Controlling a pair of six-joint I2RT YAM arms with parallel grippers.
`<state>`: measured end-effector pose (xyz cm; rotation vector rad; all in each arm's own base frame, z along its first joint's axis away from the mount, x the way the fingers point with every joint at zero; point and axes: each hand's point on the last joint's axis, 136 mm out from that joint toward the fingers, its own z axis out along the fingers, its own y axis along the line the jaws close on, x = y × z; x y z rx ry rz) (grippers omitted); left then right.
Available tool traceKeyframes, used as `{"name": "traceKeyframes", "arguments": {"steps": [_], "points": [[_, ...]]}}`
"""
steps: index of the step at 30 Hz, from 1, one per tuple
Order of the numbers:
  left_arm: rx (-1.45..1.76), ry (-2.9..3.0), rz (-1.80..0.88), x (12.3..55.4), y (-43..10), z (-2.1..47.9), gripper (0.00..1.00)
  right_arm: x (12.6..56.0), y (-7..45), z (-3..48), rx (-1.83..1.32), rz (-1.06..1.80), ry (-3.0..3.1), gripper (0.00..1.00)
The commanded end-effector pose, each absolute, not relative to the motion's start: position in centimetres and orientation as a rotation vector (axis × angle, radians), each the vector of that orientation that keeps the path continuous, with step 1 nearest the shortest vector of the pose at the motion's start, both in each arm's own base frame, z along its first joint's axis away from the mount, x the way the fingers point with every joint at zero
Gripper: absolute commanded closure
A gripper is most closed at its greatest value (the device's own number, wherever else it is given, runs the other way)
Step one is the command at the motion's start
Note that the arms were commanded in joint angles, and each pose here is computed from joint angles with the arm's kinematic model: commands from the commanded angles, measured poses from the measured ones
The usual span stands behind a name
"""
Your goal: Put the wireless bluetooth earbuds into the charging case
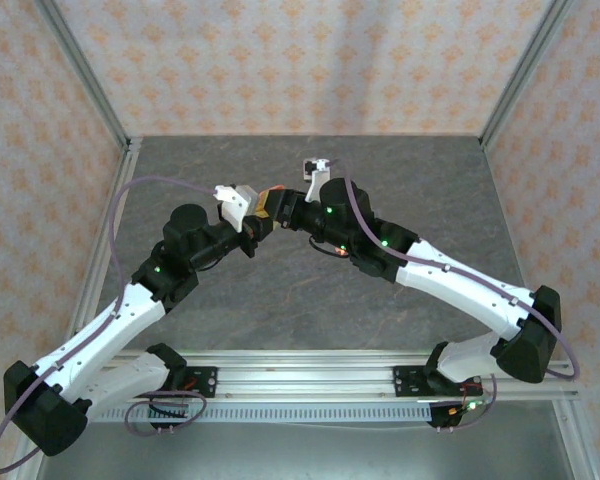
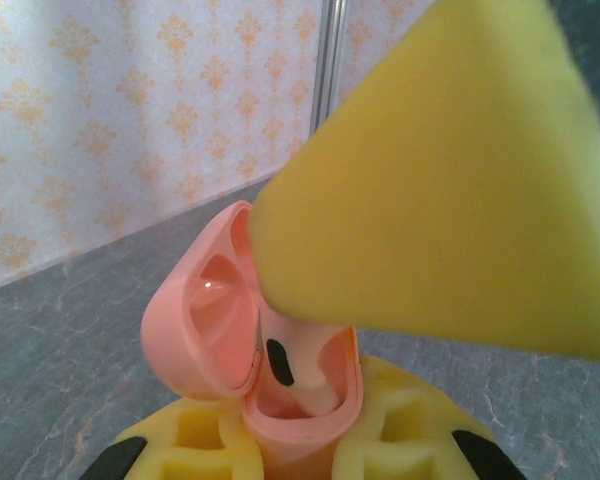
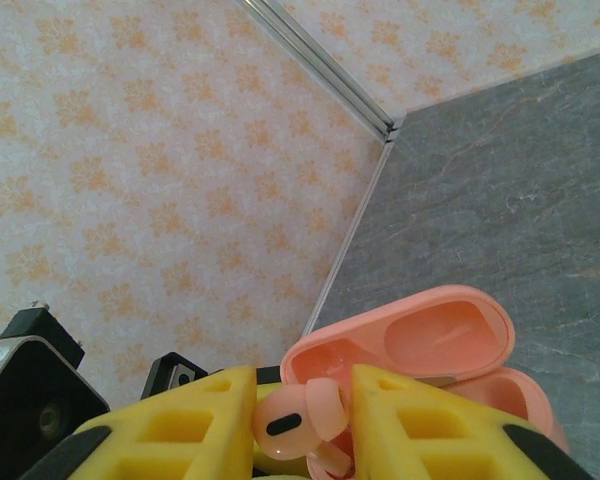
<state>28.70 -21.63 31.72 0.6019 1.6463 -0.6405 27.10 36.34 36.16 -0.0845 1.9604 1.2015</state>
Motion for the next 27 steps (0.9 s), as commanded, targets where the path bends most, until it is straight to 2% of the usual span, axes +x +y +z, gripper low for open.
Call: {"name": "traceKeyframes", "arguments": {"steps": [1, 27], "points": [[0.594, 1.482, -0.661, 27.59, -21.51, 36.56, 1.00, 27.22, 35.96, 33.05, -0.075, 1.101, 2.074, 0.66], [0.601, 1.475, -0.649, 27.01, -21.14, 36.35, 1.00, 26.46, 35.73, 33.43, -0.111, 1.111, 2.073, 0.68]]}}
